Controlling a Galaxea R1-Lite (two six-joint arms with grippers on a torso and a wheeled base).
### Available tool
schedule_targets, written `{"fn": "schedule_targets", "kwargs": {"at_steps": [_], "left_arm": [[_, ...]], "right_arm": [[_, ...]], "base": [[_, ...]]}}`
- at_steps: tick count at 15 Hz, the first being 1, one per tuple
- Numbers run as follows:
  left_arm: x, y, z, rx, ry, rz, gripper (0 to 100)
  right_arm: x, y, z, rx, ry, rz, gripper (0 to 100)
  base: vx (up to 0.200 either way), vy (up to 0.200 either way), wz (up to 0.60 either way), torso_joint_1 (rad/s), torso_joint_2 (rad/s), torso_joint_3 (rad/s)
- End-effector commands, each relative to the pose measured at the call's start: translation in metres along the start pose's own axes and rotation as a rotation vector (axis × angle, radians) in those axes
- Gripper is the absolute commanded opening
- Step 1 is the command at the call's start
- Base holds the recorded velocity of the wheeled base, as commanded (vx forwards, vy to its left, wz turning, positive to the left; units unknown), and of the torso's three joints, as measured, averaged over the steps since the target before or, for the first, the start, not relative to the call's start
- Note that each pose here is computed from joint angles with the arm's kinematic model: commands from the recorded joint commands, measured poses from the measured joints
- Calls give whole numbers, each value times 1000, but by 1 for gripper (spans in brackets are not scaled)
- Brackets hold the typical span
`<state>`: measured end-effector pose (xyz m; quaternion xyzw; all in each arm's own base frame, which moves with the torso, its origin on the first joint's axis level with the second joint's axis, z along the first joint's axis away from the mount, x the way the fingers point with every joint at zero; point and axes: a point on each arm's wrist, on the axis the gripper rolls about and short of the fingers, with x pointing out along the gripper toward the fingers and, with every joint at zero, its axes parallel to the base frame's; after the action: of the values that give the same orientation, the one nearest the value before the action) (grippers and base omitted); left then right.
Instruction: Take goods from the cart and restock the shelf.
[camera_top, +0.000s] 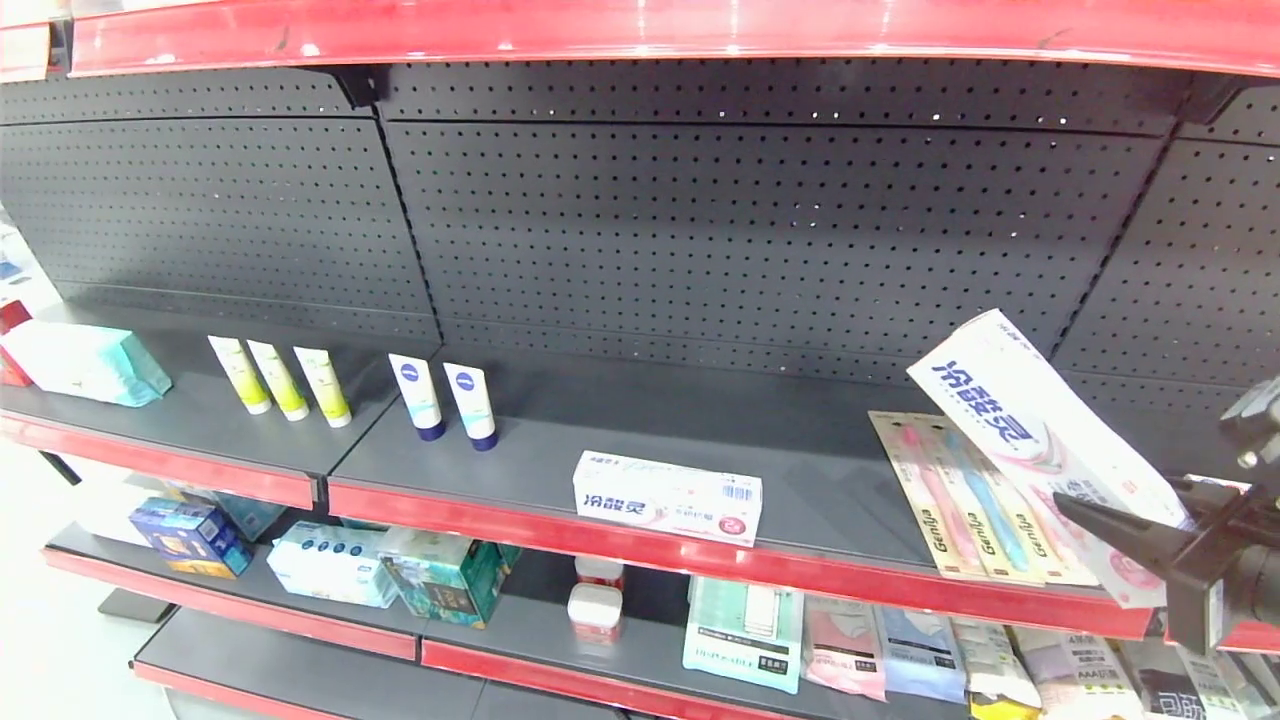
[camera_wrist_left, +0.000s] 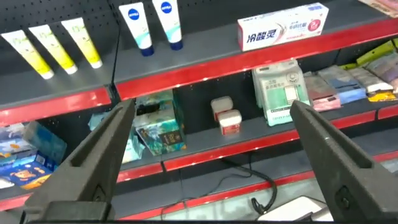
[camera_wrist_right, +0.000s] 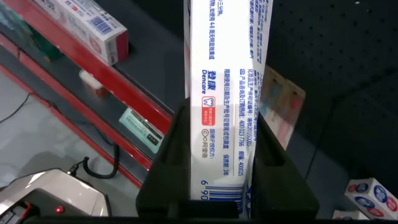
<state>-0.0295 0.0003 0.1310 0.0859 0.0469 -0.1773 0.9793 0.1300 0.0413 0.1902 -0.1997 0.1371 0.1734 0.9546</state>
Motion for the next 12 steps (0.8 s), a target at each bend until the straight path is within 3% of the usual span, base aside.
{"fn": "schedule_targets", "kwargs": {"at_steps": [1,4,5,6,8,10,12], "left_arm": [[-2,-3,-15,4,-21,26,100],[2,-2,-25,-11,22,87,100],[6,-1,-35,-21,69,152,100],[9,-1,-40,-31,74,178,100],[14,-1,-43,-87,15,172,100],[15,-2,-44,-91,7,137,100],[19,-3,-46,-81,-54,73,100]], "right_arm": [[24,-5,19,-4,4,29,0],[54,-8,38,-53,-9,101,0],[73,-9,47,-71,-4,116,0],[84,-6,53,-78,-13,134,0],[102,0,57,-87,-55,140,0],[102,0,57,-77,-73,132,0],[104,-8,48,-58,-46,114,0]], "base": [[0,0,0,0,0,0],[0,0,0,0,0,0],[0,0,0,0,0,0],[0,0,0,0,0,0],[0,0,0,0,0,0],[0,0,0,0,0,0],[0,0,0,0,0,0]]}}
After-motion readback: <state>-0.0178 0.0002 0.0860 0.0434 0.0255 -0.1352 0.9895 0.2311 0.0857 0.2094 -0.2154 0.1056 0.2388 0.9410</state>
